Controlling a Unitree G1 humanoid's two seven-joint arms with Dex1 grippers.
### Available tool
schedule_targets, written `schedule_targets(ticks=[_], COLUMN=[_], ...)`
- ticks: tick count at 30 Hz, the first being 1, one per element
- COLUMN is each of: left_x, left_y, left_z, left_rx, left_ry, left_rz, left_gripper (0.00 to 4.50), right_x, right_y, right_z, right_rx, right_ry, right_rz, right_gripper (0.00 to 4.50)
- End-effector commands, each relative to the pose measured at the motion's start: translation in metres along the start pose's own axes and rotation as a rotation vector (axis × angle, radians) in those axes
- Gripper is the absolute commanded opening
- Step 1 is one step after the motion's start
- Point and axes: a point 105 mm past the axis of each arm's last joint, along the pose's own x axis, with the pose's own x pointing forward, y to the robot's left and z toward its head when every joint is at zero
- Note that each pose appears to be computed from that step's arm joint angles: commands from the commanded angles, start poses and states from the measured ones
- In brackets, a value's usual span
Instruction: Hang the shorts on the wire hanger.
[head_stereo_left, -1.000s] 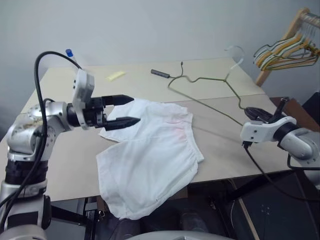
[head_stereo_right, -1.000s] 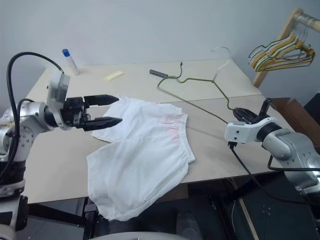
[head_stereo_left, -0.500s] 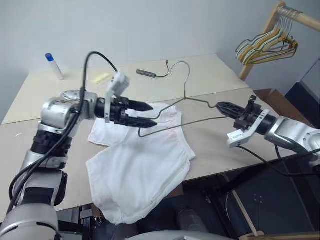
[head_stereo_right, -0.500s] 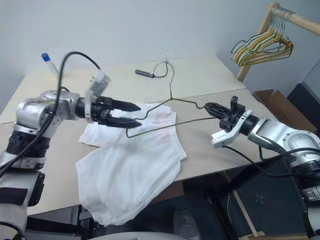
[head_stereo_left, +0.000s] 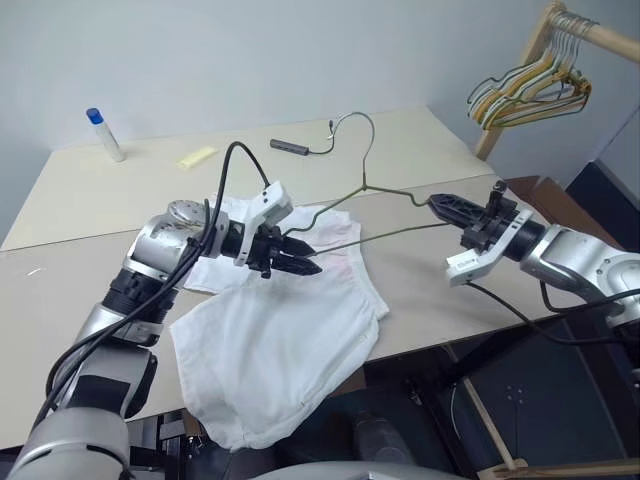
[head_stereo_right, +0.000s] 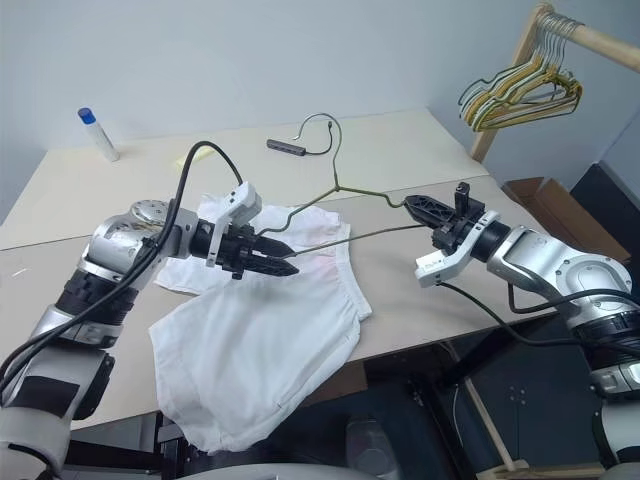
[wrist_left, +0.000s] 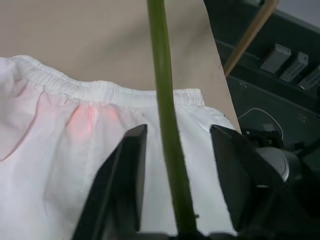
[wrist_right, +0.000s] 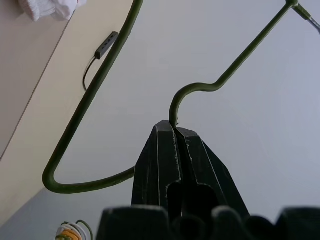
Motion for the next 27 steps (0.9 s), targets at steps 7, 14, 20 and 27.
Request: schedule_targets(ticks=[7,14,20,27], left_x=[-0.013,-0.02,-0.011,-0.01], left_y=[-0.002,0.004,-0.001,-0.008], left_z=[0.011,0.0,-0.013,-0.01], left_rx=[0.098,0.284,0.461,0.506], left_ry=[-0.033,-0.011,0.024,0.008], left_rz=[0.039,0.15,0.156,0.138], left_gripper=[0.02,0.0,0.0,0.0], right_x=[-0.004,-0.024,-0.039,-0.032], right_y=[-0.027,-0.041,-0.046,-0.022], right_z=[-0.007,0.036,0.051,0.039], right_rx=[0.071,0.607,1.147,1.252], right_ry=[-0.003,-0.24,-0.34,-0.181], right_rz=[-0.098,-0.056,0.256,0.571], right_gripper=[0.0,2.01,3.73,3.73])
